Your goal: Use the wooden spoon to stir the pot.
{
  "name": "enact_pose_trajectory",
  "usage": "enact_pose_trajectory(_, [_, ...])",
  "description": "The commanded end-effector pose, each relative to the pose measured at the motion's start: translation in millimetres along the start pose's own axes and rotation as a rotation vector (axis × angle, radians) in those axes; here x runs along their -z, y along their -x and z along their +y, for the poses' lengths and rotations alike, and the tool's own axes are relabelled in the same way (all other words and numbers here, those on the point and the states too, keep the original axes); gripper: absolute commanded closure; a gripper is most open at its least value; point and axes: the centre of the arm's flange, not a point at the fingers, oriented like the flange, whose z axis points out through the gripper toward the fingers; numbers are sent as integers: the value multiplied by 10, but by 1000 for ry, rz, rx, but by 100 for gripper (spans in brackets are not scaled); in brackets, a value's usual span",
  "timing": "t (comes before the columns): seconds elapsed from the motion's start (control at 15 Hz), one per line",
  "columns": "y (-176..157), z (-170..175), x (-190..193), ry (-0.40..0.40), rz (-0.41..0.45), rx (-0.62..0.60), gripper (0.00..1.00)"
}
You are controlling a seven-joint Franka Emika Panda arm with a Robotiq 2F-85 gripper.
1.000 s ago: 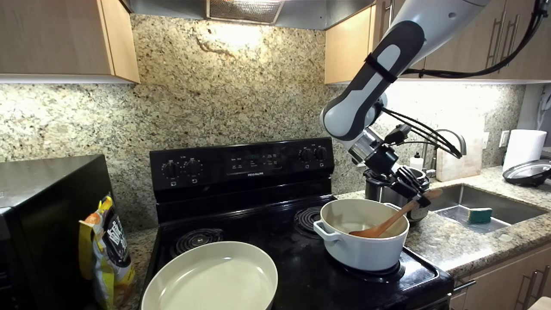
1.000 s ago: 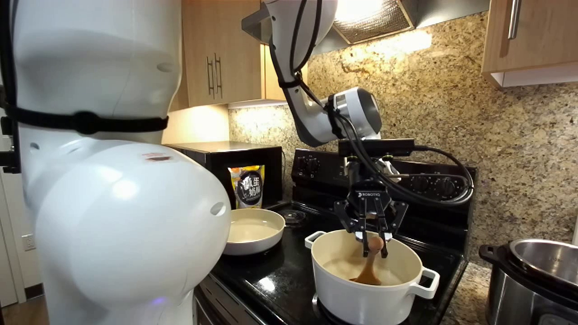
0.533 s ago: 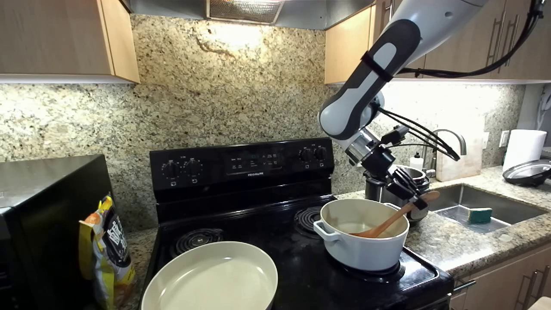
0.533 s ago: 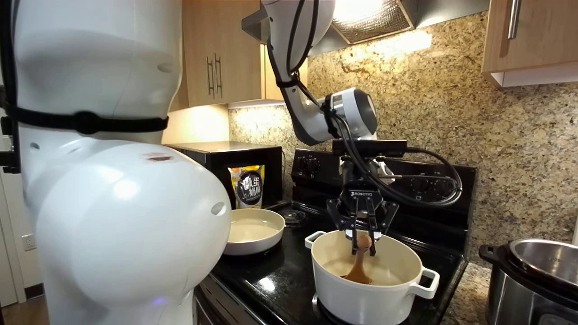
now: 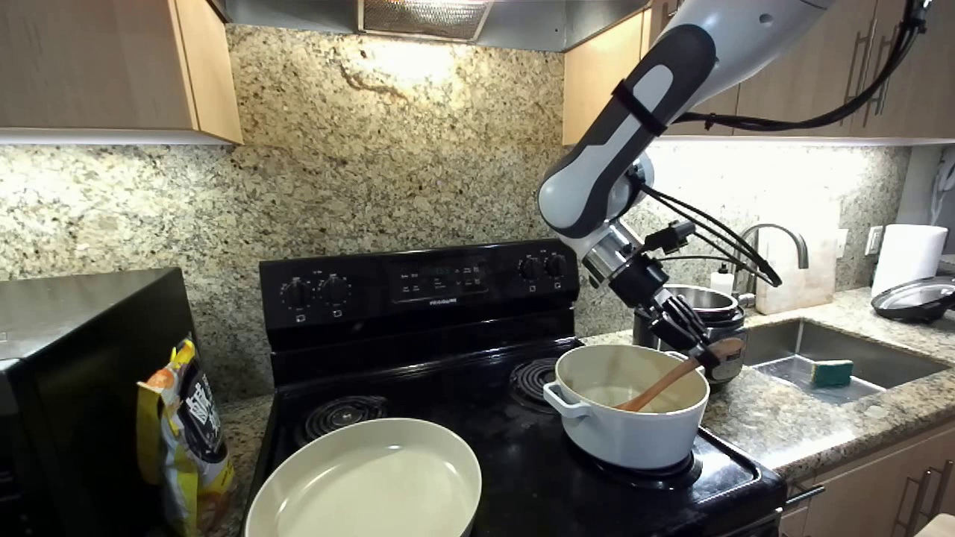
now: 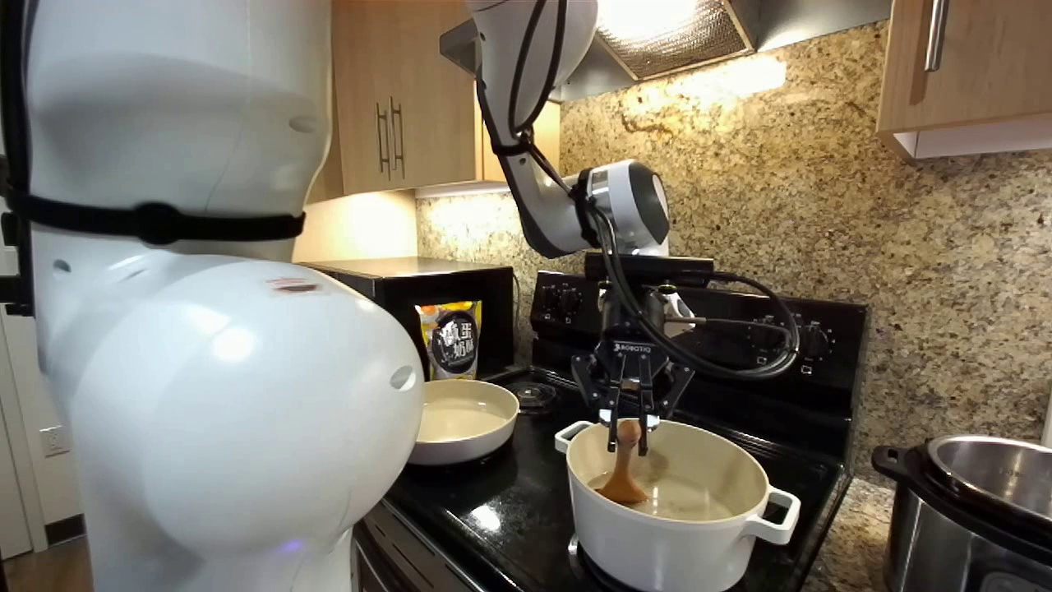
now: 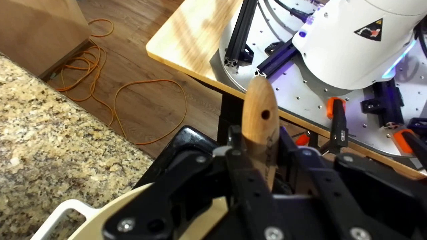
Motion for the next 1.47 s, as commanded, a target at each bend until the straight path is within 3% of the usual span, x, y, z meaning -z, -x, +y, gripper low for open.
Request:
enact_pose_trajectory(0.0, [-41, 3, 36, -21, -1, -29, 92])
enact_pose_trajectory(0.47, [28, 206, -16, -22, 15, -65, 92])
enact_pose_trajectory(0.93, [105, 179, -240, -44, 3, -35, 92])
enact_pose_trajectory(1.4, [-21, 223, -188, -29, 16, -24, 92])
